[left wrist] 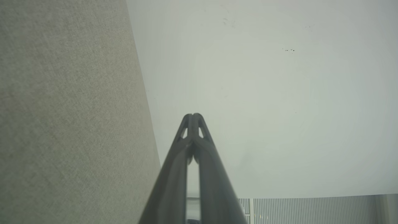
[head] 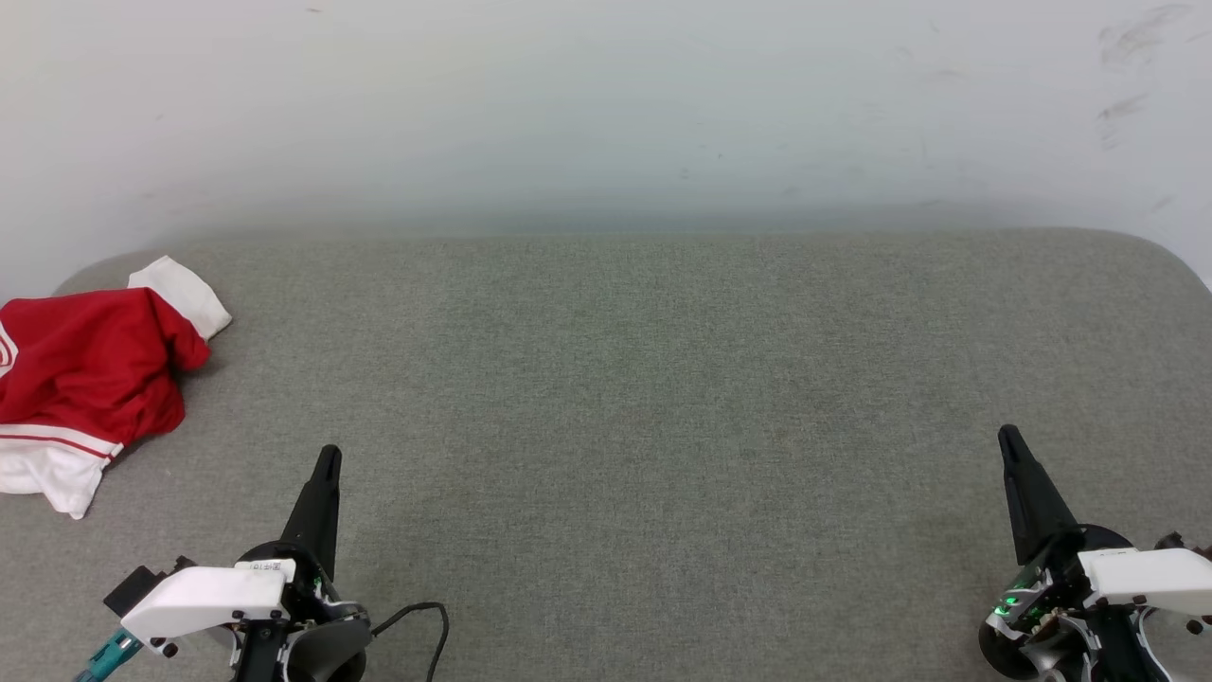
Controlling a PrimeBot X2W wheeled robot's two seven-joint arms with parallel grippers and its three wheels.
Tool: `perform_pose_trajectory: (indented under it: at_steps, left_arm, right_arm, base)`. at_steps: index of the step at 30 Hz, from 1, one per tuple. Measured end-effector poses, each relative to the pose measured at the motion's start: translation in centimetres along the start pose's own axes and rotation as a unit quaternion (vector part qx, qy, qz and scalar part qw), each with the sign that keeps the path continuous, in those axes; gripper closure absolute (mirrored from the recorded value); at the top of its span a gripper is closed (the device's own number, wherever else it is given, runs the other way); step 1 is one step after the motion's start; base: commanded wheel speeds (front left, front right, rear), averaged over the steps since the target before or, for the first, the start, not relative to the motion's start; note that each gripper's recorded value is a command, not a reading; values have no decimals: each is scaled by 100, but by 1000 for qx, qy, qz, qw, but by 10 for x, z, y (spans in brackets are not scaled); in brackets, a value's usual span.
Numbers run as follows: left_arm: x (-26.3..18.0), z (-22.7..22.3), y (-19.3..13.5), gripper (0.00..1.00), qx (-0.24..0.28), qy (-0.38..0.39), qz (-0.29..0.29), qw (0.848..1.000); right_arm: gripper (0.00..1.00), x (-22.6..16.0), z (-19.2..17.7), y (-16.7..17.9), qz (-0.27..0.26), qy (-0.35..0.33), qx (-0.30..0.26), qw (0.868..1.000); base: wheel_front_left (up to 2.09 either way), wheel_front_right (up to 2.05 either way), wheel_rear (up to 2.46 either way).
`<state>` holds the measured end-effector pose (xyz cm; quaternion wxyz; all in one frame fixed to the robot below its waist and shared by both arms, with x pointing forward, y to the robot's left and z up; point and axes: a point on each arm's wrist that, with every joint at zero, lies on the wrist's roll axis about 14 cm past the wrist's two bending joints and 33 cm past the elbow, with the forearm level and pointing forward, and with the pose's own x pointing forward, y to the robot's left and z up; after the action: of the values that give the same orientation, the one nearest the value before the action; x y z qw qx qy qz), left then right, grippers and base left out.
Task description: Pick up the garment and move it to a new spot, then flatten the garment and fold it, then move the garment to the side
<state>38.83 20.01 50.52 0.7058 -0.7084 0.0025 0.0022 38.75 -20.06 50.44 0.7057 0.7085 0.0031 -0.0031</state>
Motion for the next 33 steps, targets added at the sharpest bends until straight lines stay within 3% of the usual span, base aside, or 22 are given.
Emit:
perform_pose_trajectory:
  at_steps: [29,30,33]
  left_arm:
    - [0,0,0,100,0,0,0,1000]
    - [0,0,0,0,0,0,0,1000]
    - [-5,-1,13,0,-2,1,19,1000]
  right_arm:
    - [100,0,0,0,0,0,0,1000]
    - [0,0,0,0,0,0,0,1000]
    - [0,-6,0,-14,-21,-1,2,1000]
  base:
    - [0,0,0]
    - [0,0,0]
    - [0,0,0]
